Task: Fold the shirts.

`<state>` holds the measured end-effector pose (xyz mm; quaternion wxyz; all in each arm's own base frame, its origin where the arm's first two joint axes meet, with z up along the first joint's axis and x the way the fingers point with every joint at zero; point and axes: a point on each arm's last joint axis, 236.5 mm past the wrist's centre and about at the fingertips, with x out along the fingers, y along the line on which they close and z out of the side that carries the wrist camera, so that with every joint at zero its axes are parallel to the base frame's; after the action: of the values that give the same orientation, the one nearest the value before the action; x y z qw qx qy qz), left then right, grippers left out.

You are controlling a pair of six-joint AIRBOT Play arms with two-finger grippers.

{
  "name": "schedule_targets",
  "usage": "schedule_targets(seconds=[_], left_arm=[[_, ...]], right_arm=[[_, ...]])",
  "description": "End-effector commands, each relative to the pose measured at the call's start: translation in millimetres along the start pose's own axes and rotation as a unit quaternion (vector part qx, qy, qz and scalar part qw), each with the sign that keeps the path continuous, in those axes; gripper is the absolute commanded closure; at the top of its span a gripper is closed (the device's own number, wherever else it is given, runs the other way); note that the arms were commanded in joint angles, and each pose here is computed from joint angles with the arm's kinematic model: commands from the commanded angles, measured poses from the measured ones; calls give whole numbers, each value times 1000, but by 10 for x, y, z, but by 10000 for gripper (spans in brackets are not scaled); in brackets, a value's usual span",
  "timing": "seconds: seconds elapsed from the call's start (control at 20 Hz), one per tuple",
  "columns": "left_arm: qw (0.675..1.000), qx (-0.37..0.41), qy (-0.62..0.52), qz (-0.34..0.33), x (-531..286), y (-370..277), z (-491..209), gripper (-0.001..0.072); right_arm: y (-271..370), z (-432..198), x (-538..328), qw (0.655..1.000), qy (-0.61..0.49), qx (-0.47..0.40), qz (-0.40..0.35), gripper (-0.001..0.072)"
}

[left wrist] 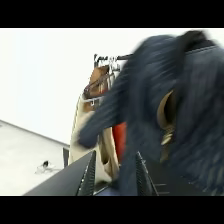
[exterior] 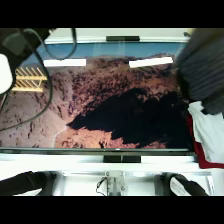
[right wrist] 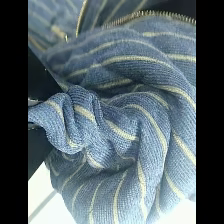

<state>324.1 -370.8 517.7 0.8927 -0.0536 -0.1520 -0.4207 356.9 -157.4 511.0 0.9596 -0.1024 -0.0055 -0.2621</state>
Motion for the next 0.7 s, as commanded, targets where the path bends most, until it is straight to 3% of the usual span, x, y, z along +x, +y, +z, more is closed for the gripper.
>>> schedule_targets(seconds=[0.0,0.65], left_arm=[[1000,4,23,10,-7,126,-113,369],[1000,7,25,18,-13,211,-121,370]], right_arm=[[-757,-200,16,994,24,42,-98,625],[-2096,-1045,262,958,107,50,-260,625]])
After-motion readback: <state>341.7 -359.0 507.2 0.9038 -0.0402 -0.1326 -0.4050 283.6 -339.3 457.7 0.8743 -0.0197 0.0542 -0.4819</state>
